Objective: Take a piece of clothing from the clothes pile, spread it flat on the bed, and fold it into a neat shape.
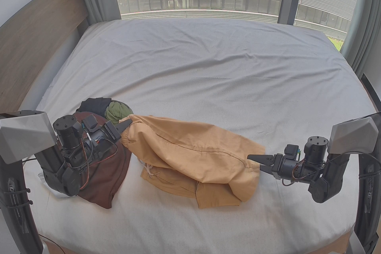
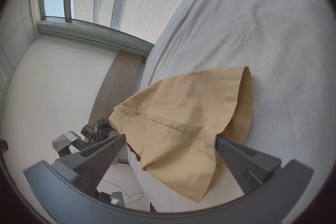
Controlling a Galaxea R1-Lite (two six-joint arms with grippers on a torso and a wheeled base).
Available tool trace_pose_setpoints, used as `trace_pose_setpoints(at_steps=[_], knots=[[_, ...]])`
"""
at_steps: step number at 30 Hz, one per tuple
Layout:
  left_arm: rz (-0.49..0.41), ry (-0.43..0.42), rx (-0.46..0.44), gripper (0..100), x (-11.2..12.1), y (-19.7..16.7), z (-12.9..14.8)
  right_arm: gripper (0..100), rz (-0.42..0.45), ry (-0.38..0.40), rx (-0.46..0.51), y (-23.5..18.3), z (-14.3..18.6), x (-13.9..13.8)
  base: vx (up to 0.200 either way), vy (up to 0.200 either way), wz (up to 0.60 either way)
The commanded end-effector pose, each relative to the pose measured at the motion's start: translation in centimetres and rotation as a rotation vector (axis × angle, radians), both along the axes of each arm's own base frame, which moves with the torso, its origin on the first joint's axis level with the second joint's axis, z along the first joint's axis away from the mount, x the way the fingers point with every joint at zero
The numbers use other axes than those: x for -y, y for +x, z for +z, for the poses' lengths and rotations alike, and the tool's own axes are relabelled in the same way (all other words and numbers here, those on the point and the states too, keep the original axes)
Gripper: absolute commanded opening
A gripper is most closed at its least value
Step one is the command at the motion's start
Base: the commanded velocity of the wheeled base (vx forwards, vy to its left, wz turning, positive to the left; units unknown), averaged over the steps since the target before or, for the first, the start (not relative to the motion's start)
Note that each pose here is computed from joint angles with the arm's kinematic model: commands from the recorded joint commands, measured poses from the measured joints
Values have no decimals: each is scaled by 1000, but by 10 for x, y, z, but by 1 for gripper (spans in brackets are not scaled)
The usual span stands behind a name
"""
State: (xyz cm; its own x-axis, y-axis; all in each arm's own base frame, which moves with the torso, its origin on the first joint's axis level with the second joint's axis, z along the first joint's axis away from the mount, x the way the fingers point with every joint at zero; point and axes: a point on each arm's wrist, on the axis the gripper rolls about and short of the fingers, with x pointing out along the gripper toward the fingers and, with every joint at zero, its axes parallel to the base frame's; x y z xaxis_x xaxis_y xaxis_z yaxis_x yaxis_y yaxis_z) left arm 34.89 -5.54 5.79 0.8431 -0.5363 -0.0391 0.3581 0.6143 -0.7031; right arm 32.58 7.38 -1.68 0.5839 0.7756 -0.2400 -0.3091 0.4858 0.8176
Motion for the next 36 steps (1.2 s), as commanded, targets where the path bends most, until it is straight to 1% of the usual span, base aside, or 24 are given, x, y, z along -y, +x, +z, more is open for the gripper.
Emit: trace_pose_setpoints(at_steps=[1, 8, 11, 12, 14, 20, 25, 30, 36], knots=[[0, -2, 1, 0, 0, 0, 1, 100, 26, -3, -19, 6, -16, -10, 0, 0, 0], [-3, -2, 1, 0, 0, -1, 1, 100, 40, -5, -21, 12, -27, -17, 0, 0, 0], [-1, -2, 1, 0, 0, 0, 1, 100, 21, -17, -18, 16, -34, -21, 0, 0, 0], [-3, -2, 2, 0, 0, -1, 1, 100, -3, -29, -17, 20, -42, -25, 0, 0, 0], [-1, -2, 2, 0, 0, -1, 1, 100, -11, -31, -17, 23, -47, -27, 0, 0, 0], [-1, -3, 0, 0, 0, 0, 1, 100, 34, -18, -38, 19, -50, -42, 0, 0, 0], [0, -2, -4, 0, 0, 0, -1, 100, 43, -7, -16, 18, -40, -46, 0, 0, 0], [0, -2, -6, 0, 0, 0, -2, 100, 46, 8, 33, 13, -11, -45, 0, 0, 0], [-1, 1, -17, 0, 1, 1, -6, 100, 40, 32, 75, 12, 12, -44, 0, 0, 0]])
